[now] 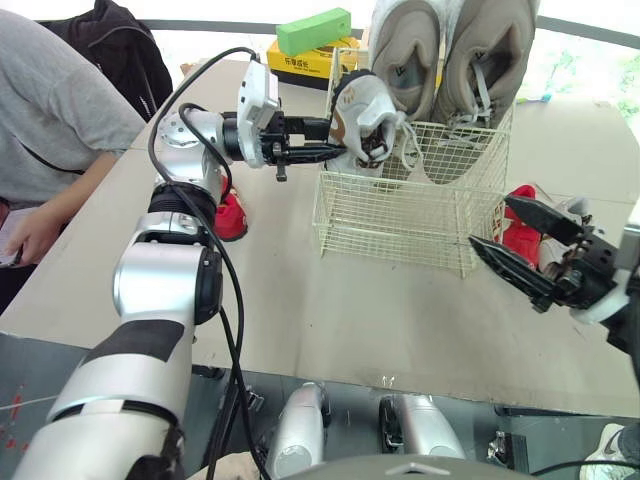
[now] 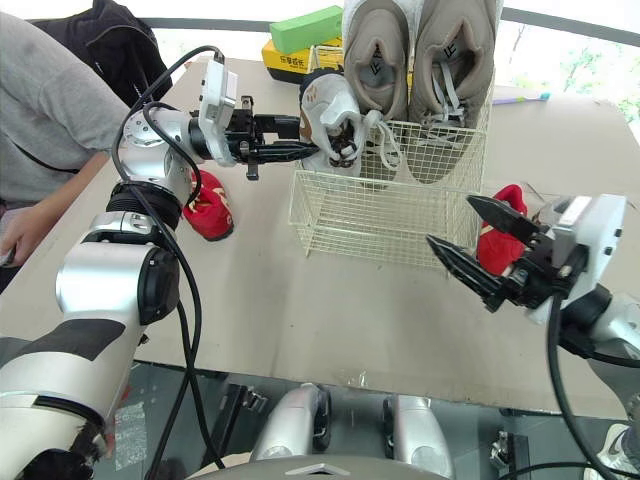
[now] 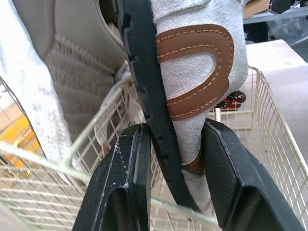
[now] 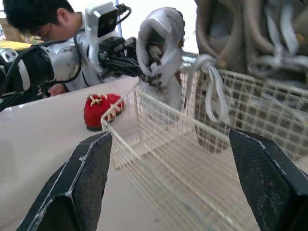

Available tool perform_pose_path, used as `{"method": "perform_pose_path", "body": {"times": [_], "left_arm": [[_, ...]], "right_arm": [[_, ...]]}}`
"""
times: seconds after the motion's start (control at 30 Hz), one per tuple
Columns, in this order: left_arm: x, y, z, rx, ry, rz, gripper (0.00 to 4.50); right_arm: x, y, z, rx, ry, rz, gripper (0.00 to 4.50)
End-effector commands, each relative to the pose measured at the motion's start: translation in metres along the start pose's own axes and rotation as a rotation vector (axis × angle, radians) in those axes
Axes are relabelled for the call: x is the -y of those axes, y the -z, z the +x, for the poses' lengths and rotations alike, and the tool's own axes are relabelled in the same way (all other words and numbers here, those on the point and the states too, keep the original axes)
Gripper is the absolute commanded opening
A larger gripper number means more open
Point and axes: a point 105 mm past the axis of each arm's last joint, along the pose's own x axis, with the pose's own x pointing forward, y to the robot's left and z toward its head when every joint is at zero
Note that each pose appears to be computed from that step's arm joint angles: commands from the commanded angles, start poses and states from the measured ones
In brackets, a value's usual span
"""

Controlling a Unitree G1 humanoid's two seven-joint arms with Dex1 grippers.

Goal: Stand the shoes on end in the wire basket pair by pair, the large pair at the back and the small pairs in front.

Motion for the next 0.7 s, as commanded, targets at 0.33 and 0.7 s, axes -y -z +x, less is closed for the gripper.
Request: {"method": "perform_pose_path", "body": {"times": [0.33,0.7], "left_arm": [[-0.006,-0.005,-0.003,-0.044,0.001,-0.002,1.79],[-0.014,-0.015,-0.021,-0.079,-0.049,0.02,4.34]], "right_arm": [[0.004,0.001,-0.018,-0.089,-0.058,-0.145,3.67],[-0.003,0.005,-0.014,-0.089,-0.062,-0.136,3.78]]}}
